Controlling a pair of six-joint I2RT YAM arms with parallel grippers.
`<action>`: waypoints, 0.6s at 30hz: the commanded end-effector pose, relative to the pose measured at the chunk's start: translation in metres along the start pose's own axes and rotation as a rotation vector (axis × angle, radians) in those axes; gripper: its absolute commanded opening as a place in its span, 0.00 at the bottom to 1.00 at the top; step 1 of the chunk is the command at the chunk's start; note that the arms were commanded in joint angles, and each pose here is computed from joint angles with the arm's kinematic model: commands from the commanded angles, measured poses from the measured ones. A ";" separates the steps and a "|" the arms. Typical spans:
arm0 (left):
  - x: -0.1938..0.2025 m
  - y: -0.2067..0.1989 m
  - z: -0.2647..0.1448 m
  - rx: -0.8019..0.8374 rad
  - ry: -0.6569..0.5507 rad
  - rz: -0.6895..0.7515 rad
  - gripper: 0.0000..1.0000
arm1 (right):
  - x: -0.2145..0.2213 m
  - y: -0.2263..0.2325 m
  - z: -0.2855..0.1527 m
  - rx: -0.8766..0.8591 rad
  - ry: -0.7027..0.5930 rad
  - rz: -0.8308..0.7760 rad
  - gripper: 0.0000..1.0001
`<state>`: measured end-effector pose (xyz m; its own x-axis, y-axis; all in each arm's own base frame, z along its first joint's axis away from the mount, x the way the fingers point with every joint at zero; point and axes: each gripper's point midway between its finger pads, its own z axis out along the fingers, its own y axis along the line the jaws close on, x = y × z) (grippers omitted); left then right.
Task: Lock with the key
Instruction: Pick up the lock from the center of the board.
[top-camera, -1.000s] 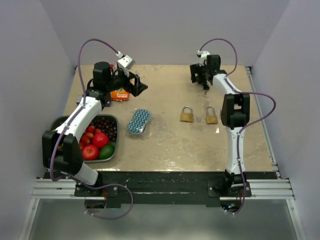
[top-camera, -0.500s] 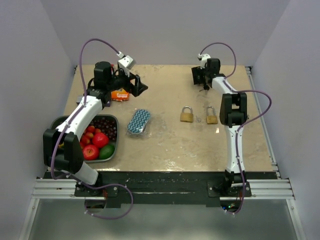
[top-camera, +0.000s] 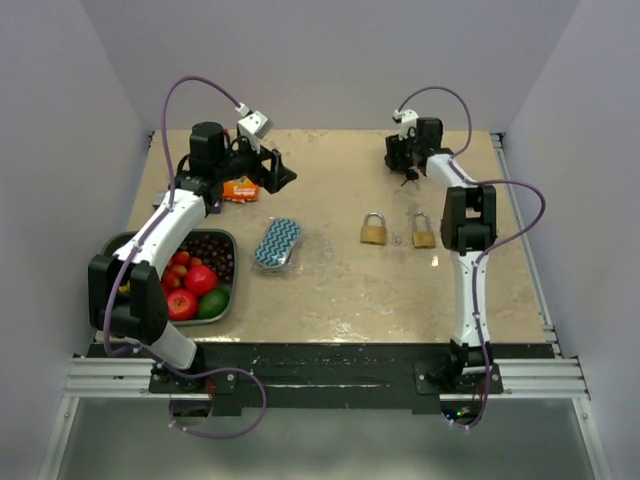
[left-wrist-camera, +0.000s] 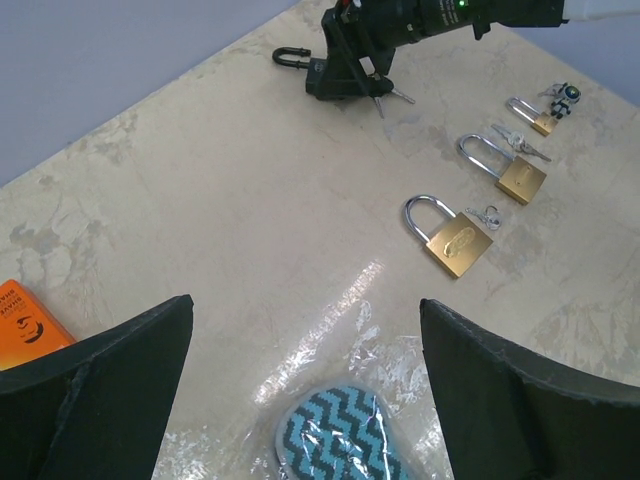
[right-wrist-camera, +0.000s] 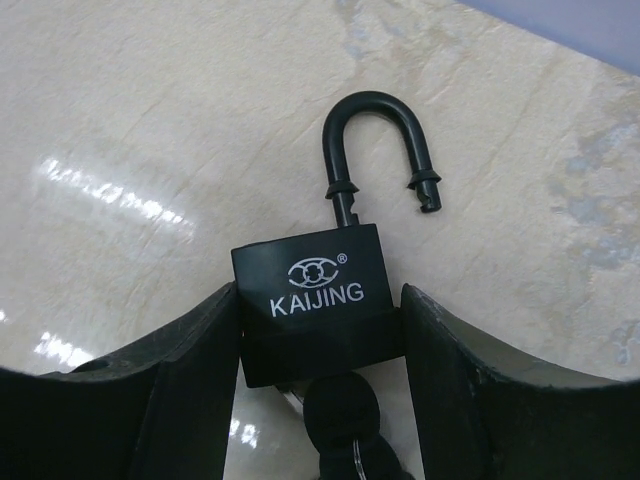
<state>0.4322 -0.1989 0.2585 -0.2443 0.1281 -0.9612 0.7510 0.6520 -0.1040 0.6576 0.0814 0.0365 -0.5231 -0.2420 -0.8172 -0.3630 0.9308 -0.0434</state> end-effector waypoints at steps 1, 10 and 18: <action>-0.022 0.001 -0.003 0.019 -0.051 0.046 0.99 | -0.015 0.052 -0.041 -0.210 0.017 -0.066 0.30; -0.019 -0.008 -0.002 0.065 -0.047 0.028 0.99 | 0.042 0.093 -0.069 -0.346 0.191 -0.242 0.41; -0.014 -0.011 0.002 0.091 -0.009 -0.040 0.99 | 0.050 0.089 -0.062 -0.296 0.219 -0.311 0.77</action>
<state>0.4250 -0.2071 0.2564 -0.2708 0.1223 -0.9549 0.7852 0.6018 -0.1456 0.5596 0.1371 0.0265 -0.5067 -0.5207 -0.6871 -0.6939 0.7193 -0.0333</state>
